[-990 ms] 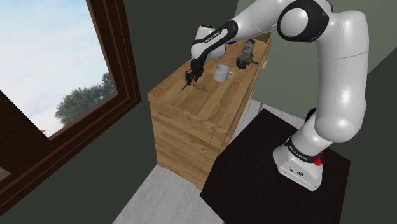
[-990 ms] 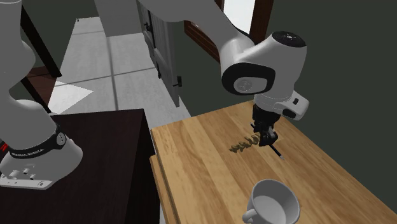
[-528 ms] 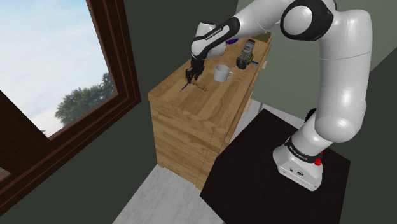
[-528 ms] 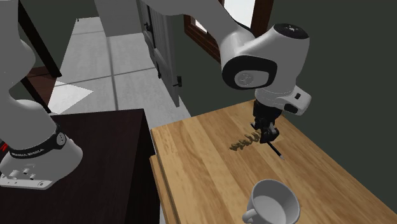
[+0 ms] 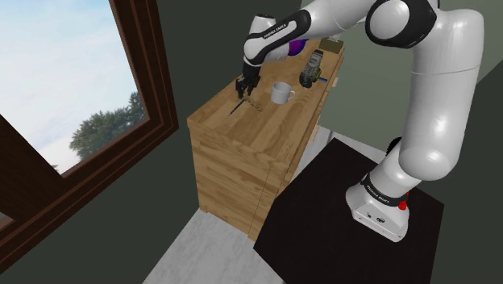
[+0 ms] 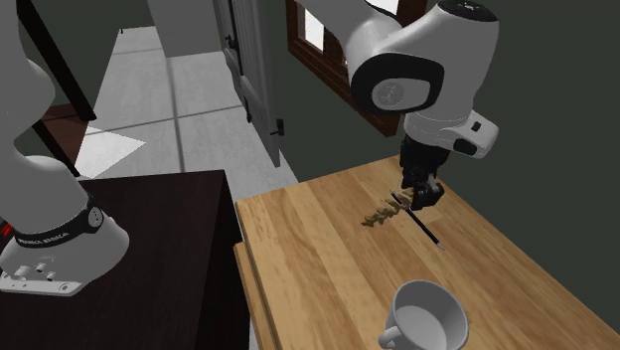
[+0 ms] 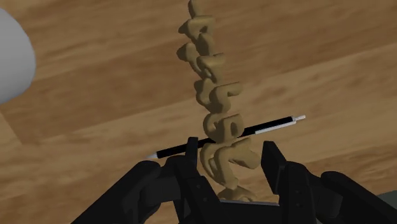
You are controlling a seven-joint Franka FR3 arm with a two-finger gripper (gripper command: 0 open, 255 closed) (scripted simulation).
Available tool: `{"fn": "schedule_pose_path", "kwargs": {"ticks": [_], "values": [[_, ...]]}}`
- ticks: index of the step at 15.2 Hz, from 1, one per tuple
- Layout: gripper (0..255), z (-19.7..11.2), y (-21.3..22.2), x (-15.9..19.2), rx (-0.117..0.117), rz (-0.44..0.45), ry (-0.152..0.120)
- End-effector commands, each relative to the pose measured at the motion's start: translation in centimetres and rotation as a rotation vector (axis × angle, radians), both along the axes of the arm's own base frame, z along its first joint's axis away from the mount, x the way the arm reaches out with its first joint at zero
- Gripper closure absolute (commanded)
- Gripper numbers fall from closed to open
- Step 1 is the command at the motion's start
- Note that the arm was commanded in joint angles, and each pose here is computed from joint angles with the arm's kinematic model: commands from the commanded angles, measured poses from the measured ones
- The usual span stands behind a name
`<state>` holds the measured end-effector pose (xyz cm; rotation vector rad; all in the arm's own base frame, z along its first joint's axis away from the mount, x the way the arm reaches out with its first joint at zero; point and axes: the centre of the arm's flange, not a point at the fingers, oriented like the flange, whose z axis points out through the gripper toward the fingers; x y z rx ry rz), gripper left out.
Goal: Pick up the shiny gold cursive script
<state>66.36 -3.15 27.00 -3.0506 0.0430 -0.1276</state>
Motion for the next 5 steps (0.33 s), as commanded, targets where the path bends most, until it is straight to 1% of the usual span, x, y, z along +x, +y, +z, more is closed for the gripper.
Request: {"fn": "schedule_pose_path", "kwargs": {"ticks": [1,3,5], "values": [[255,1.1,0.0,-0.1,0.000,0.000,0.000],[255,2.2,0.0,-0.1,0.000,0.000,0.000],[255,2.2,0.0,-0.1,0.000,0.000,0.000]]}}
